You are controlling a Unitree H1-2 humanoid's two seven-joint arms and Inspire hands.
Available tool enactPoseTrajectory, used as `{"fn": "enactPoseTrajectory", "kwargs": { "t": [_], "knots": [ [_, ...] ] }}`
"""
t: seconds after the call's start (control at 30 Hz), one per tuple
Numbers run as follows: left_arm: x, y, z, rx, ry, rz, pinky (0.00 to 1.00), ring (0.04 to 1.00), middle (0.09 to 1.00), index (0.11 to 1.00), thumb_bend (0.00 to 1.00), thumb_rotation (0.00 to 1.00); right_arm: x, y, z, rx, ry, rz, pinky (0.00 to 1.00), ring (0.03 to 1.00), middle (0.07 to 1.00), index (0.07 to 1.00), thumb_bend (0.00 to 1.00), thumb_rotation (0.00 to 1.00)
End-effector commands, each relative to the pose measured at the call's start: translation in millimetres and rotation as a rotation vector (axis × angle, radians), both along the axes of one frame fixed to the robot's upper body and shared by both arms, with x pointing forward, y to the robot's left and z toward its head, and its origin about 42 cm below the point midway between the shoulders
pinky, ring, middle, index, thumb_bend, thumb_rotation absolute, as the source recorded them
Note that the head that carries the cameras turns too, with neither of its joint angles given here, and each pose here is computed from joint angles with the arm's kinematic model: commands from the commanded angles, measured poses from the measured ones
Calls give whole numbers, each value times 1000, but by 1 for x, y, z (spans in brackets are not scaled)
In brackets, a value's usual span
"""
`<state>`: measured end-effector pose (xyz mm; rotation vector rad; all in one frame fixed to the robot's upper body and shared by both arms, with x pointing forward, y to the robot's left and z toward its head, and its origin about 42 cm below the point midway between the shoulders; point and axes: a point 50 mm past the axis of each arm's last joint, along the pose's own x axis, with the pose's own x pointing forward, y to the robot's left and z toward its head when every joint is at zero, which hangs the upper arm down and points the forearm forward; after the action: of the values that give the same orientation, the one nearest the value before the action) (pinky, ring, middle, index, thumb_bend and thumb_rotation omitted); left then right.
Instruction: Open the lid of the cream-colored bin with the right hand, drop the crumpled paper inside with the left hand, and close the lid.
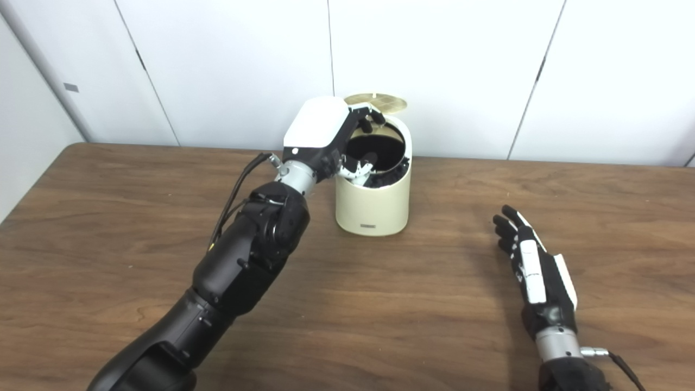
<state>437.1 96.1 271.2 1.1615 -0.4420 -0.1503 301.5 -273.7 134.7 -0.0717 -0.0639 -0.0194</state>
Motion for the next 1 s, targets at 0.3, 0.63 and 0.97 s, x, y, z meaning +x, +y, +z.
{"fn": "enactPoseTrajectory", "kwargs": {
  "t": [0.3,0.63,0.97],
  "knots": [
    [-1,-12,17,-16,-64,-54,641,722,741,691,893,0,5,1,10,-26,-38,10,943,895,862,877,504,1000],
    [-11,-13,18,-179,-180,-25,311,442,559,474,469,0,4,-3,9,-36,-30,8,965,899,859,877,514,1000],
    [-24,-13,29,-277,-228,-24,301,411,528,513,470,0,3,-6,9,-17,-20,10,976,914,863,894,512,1000]
  ]
}}
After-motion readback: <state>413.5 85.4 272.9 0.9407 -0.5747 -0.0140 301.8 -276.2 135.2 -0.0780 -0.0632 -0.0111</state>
